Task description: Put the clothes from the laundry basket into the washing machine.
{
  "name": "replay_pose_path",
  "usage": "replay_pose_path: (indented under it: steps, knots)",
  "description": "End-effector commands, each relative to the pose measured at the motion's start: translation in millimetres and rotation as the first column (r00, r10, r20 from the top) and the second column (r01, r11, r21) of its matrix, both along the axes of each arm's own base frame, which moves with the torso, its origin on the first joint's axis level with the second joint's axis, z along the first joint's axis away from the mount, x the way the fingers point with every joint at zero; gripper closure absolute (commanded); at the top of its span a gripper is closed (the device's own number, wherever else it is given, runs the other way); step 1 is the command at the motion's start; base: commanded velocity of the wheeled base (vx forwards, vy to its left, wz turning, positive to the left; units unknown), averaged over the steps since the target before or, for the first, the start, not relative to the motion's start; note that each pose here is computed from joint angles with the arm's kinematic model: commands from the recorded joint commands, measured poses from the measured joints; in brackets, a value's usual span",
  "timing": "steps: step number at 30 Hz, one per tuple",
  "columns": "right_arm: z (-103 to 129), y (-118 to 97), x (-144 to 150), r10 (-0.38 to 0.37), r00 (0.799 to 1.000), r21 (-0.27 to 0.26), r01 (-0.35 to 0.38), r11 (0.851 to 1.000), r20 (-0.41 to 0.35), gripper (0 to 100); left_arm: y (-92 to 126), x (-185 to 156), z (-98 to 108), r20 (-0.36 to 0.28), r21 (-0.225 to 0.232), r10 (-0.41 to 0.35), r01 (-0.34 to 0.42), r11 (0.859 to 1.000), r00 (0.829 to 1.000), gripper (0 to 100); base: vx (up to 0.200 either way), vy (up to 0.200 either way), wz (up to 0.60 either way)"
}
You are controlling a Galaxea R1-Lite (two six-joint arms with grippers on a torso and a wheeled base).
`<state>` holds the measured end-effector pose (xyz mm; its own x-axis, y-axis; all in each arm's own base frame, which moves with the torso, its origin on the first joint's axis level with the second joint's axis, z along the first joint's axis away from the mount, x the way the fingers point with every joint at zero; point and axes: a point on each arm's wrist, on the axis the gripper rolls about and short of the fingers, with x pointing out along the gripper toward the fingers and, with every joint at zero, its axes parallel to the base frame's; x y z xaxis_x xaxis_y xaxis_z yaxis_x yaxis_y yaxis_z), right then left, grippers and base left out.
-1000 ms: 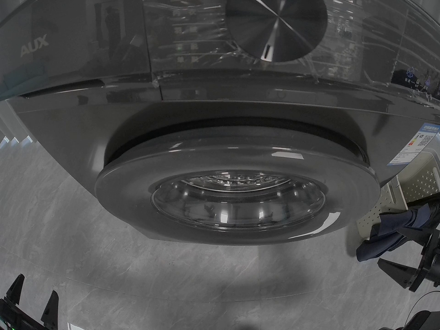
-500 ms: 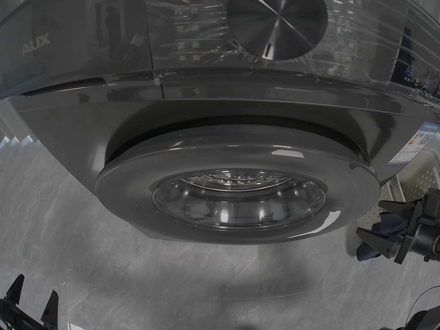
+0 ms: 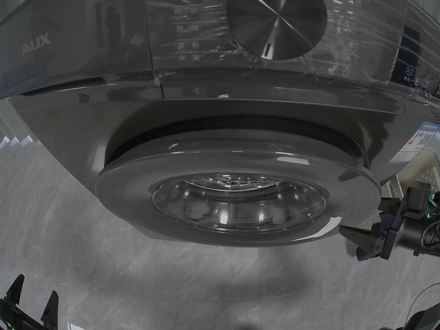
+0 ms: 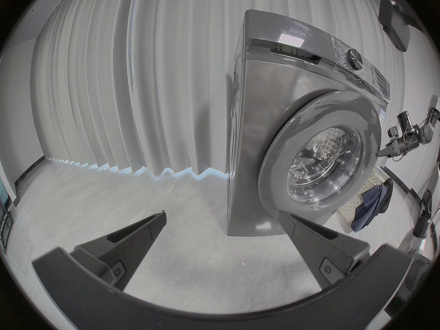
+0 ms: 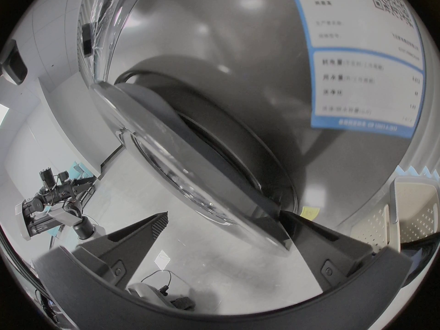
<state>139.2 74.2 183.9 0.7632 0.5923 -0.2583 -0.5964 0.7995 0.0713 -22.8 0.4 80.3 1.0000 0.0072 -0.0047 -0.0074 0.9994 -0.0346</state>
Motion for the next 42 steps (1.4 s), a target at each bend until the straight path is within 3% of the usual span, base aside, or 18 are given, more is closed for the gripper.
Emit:
replay_pose_path:
  steps: [1, 6, 13, 24, 31, 42]
  knots:
    - [-13, 0, -8, 0.028, 0.999, -0.016, -0.029, 0.999, -0.043, 0, 0, 0, -5, 0.000, 0.001, 0.000, 0.000, 1.000, 1.000, 0, 0.000, 0.000, 0.00]
    - [-22, -12, -30, 0.021, 0.999, -0.014, -0.022, 1.000, -0.030, 0, 0, 0, -5, 0.000, 0.002, 0.000, 0.000, 1.000, 1.000, 0, 0.000, 0.000, 0.00]
    - [-20, -7, -18, 0.011, 0.999, -0.022, -0.012, 1.000, -0.041, 0, 0, 0, -5, 0.000, 0.004, 0.000, 0.000, 1.000, 1.000, 0, -0.086, 0.000, 0.00]
    - [-37, -5, -33, 0.081, 0.992, -0.048, -0.085, 0.995, -0.093, 0, 0, 0, -5, 0.000, 0.002, 0.000, 0.000, 1.000, 1.000, 0, -0.055, 0.000, 0.00]
    - [-31, -4, -29, 0.062, 0.996, -0.038, -0.065, 0.997, -0.071, 0, 0, 0, -5, 0.000, 0.006, 0.000, 0.000, 1.000, 1.000, 0, 0.000, 0.000, 0.00]
    - [-38, 3, -28, 0.087, 0.990, -0.065, -0.095, 0.993, -0.110, 0, 0, 0, -5, 0.000, 0.004, -0.001, 0.001, 1.000, 1.000, 0, -0.164, 0.000, 0.00]
